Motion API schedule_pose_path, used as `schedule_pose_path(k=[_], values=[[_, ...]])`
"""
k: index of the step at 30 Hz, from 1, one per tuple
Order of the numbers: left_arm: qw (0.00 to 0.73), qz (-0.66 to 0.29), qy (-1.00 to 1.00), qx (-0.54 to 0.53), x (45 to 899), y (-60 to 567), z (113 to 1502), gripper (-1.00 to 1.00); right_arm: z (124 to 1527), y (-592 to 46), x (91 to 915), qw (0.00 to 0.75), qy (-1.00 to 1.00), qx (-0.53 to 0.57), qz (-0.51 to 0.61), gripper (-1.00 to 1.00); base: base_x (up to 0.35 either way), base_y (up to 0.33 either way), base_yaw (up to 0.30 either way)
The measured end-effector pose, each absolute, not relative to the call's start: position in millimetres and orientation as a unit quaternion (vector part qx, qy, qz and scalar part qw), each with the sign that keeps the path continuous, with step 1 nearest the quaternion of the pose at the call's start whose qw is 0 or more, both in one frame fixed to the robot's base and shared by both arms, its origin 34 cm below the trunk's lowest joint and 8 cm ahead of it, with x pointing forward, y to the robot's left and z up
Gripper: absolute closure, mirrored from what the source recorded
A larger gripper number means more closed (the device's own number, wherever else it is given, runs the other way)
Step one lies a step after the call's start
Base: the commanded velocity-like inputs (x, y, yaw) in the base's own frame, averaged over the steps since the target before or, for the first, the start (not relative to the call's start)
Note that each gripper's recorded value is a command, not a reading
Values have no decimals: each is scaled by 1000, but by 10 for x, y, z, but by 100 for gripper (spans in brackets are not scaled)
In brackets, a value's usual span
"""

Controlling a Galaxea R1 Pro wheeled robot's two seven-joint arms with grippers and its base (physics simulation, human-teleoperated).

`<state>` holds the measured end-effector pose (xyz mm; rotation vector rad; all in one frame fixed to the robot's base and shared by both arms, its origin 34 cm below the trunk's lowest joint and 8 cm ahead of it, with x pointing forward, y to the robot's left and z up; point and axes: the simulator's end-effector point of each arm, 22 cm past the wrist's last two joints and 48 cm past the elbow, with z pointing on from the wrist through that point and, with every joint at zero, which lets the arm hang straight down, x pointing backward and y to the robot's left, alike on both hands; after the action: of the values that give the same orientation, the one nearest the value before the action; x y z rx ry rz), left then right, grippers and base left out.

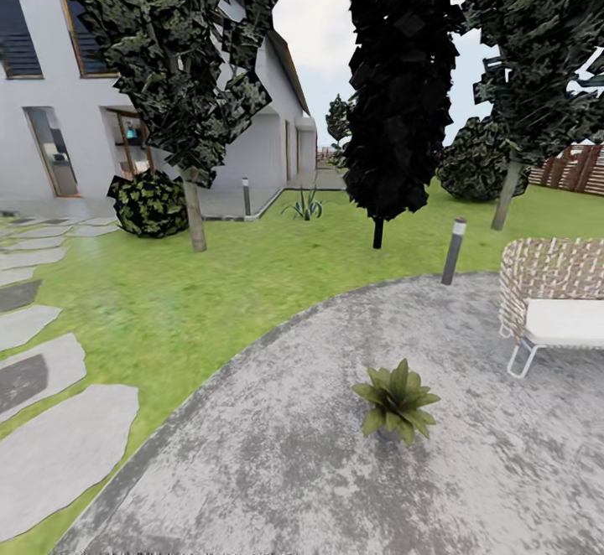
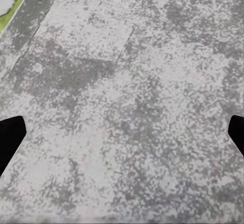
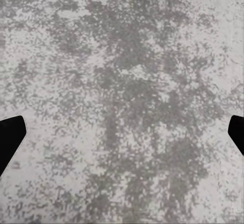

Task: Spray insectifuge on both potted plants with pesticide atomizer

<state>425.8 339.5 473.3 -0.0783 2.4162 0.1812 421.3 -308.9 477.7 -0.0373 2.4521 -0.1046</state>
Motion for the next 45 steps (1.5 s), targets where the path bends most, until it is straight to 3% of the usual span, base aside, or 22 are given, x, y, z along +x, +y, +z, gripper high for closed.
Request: schedule_pose_path(k=[24,45], values=[[350,74,933,-32,4243,3413,4637,-100,4678,-3086,4198,336,941,-15,-40,-100,0,0,276],[350,89,928,-95,4143,3676,4252,-100,4308,-3084,4189,347,937,-15,-39,-100,0,0,12]])
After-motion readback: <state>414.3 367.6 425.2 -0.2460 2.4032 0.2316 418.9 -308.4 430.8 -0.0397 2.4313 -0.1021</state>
